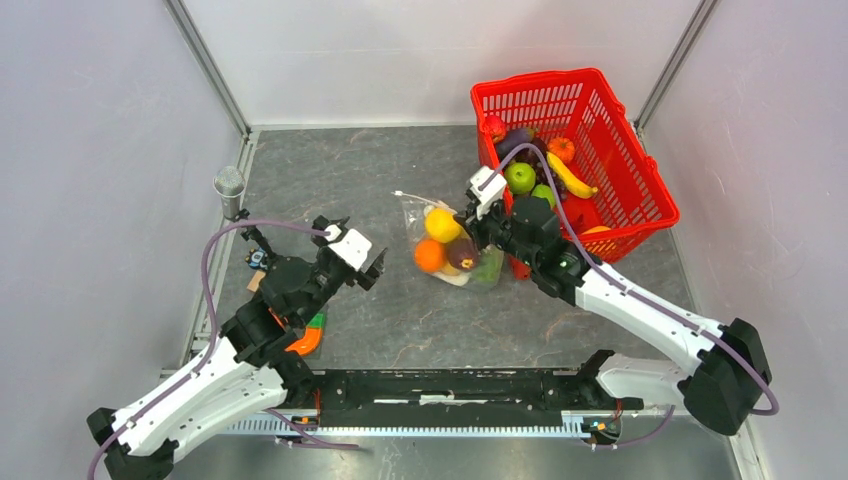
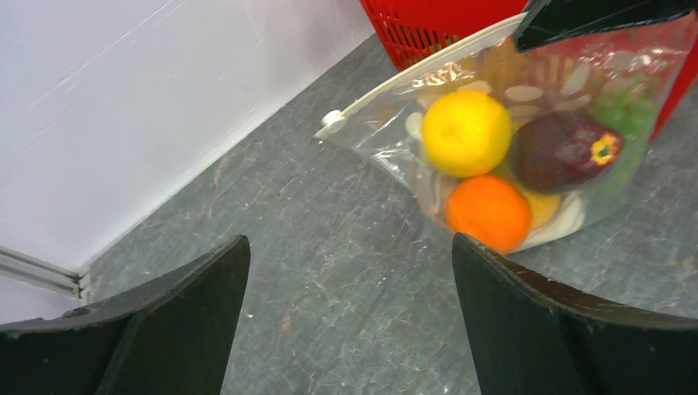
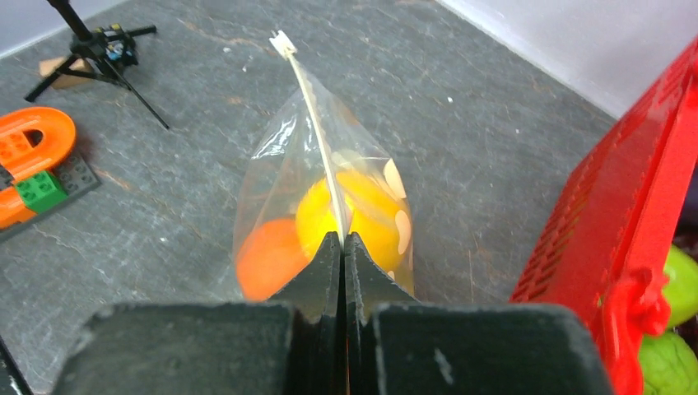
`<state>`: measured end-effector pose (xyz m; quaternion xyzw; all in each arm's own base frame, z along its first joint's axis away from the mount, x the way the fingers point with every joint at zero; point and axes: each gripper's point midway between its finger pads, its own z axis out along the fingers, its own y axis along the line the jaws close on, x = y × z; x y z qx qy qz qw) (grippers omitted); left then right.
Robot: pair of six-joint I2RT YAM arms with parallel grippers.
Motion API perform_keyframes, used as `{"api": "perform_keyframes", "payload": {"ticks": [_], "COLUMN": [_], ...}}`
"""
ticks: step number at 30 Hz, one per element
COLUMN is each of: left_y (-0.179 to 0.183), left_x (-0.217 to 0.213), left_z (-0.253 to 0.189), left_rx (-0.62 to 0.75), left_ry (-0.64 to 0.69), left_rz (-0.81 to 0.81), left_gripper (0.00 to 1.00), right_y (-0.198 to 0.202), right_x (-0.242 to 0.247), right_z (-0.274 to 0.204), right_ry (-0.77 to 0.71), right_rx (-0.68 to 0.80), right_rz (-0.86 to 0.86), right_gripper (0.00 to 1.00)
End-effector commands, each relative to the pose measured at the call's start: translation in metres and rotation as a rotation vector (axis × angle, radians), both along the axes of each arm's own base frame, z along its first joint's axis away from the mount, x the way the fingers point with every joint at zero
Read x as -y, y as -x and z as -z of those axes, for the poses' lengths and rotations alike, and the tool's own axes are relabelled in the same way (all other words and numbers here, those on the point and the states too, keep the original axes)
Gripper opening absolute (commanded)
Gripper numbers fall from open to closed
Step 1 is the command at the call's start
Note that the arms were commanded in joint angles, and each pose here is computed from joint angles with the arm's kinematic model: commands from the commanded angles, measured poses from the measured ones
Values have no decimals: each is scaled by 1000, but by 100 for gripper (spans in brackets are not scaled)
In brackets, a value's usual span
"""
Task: Place the food in the zip-top bag and seal the zipper
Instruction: Place the zipper food storage bag at the center of the board.
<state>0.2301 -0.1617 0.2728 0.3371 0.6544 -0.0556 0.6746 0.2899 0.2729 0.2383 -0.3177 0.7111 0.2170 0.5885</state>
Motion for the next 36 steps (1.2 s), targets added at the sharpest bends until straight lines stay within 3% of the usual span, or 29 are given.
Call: {"api": "perform_keyframes", "payload": {"ticks": [1, 4, 8, 11, 14, 15, 18, 19, 24, 30, 32, 36], "left_y": [1, 1, 4, 7, 8, 7, 5, 5, -3, -6, -6, -5], "left_x": [3, 0, -4, -8, -13, -15, -17, -15, -3, 7, 6, 2], "left_z": [-41, -51, -64, -71, -77, -79, -83, -82, -73, -64, -65, -67], "left_rx": [0, -17, -21, -13, -6, 1, 9, 6, -29, -68, -64, -47], "left_ry": [195, 261, 322, 349, 366, 373, 381, 375, 333, 292, 301, 321], "left_rz": [-18, -46, -56, -63, -78, -87, -101, -97, -85, -68, -72, -81], "left_gripper": [98, 100, 100, 100, 100, 100, 100, 100, 100, 100, 100, 100], "right_y": [-8, -6, 16, 59, 122, 140, 180, 184, 172, 178, 165, 135], "right_x": [-23, -36, -52, -64, -70, -70, -67, -64, -54, -56, -60, -71], "right_z": [-81, -87, -62, -20, 11, 21, 44, 47, 20, -2, 3, 50], "right_ry": [-117, -99, -38, 33, 41, 41, 55, 51, -13, -75, -90, -28], "right_rx": [142, 148, 136, 92, 33, 11, -33, -34, 91, 132, 101, -91], "right_rz": [-72, -140, -252, -463, -738, -797, -922, -926, -809, -840, -759, -601], "right_gripper": [0, 0, 0, 1, 9, 16, 58, 66, 82, 83, 81, 59]}}
